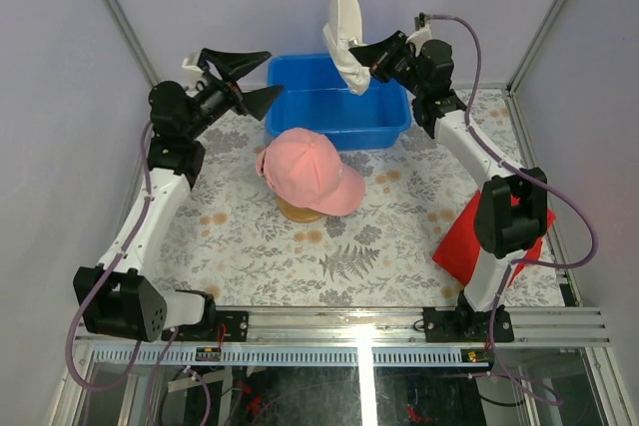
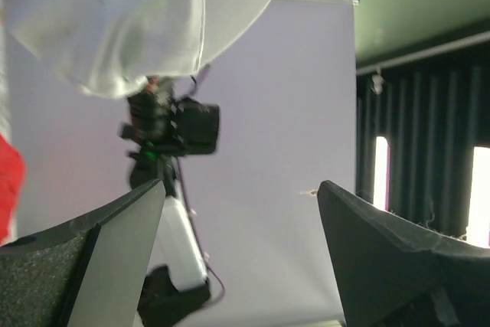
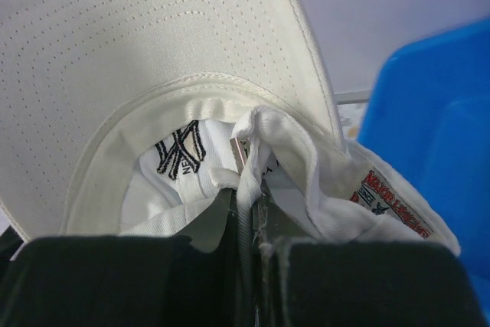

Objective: Stack the hats

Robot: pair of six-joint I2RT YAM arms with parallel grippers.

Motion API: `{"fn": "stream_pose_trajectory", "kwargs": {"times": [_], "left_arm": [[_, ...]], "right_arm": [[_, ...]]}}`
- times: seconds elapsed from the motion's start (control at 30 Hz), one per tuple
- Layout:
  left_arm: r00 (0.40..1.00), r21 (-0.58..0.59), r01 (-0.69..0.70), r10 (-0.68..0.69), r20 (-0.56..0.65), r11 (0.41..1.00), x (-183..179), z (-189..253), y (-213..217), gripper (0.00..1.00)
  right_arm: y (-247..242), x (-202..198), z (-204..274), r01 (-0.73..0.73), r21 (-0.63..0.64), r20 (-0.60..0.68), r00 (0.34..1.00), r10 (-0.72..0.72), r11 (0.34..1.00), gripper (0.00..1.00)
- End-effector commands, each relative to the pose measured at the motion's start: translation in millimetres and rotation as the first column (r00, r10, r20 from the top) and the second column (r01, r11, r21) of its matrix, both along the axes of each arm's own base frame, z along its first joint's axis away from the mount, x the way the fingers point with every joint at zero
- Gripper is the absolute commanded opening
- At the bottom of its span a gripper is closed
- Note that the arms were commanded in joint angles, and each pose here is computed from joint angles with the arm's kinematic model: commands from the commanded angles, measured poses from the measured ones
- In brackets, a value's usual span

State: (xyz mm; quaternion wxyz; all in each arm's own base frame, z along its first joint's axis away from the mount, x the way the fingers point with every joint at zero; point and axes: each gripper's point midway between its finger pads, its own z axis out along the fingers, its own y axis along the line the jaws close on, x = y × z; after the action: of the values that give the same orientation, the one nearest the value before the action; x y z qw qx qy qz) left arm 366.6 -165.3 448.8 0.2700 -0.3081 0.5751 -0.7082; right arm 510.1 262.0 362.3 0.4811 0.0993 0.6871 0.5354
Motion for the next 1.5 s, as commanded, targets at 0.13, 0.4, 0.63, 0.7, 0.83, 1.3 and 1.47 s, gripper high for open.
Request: {"fn": "stream_pose_trajectory", "kwargs": {"times": [0.13, 0.4, 0.63, 0.7, 0.83, 1.3, 1.47], "left_arm": [[0.986, -0.195, 0.15, -0.133, 0.099, 0.969, -17.3, 47.5, -56.5, 0.83], [0.992, -0.267, 0.121, -0.111, 0.052, 0.956, -16.6, 47.2, -64.8, 0.85], [0.993, -0.288, 0.115, -0.114, 0.019, 0.951, -14.7, 43.4, -75.0, 0.85], [0.992, -0.287, 0.122, -0.123, 0.014, 0.95, -13.2, 40.7, -79.5, 0.85], [0.99, -0.289, 0.141, -0.141, 0.019, 0.947, -11.0, 40.8, -87.7, 0.85], [0.981, -0.277, 0.192, -0.191, 0.033, 0.941, -2.5, 34.3, -116.5, 0.77], [0.986, -0.252, 0.169, -0.167, 0.028, 0.953, 0.3, 25.3, -115.5, 0.48]], "right_arm": [[34.9, -81.2, 127.0, -0.273, 0.154, 0.429, 0.884, 0.185, 0.95, 0.0], [29.7, -94.4, 115.9, -0.185, 0.041, 0.475, 0.868, 0.144, 0.982, 0.0], [25.7, -107.2, 118.8, -0.164, 0.0, 0.529, 0.837, 0.14, 0.986, 0.0], [28.4, -108.6, 117.2, -0.172, -0.021, 0.538, 0.829, 0.156, 0.985, 0.0], [34.9, -109.0, 108.5, -0.179, -0.076, 0.538, 0.821, 0.192, 0.981, 0.0], [46.3, -111.7, 88.4, -0.146, -0.214, 0.54, 0.806, 0.242, 0.966, 0.0], [44.8, -117.3, 85.9, -0.144, -0.227, 0.554, 0.795, 0.249, 0.963, 0.0]]}}
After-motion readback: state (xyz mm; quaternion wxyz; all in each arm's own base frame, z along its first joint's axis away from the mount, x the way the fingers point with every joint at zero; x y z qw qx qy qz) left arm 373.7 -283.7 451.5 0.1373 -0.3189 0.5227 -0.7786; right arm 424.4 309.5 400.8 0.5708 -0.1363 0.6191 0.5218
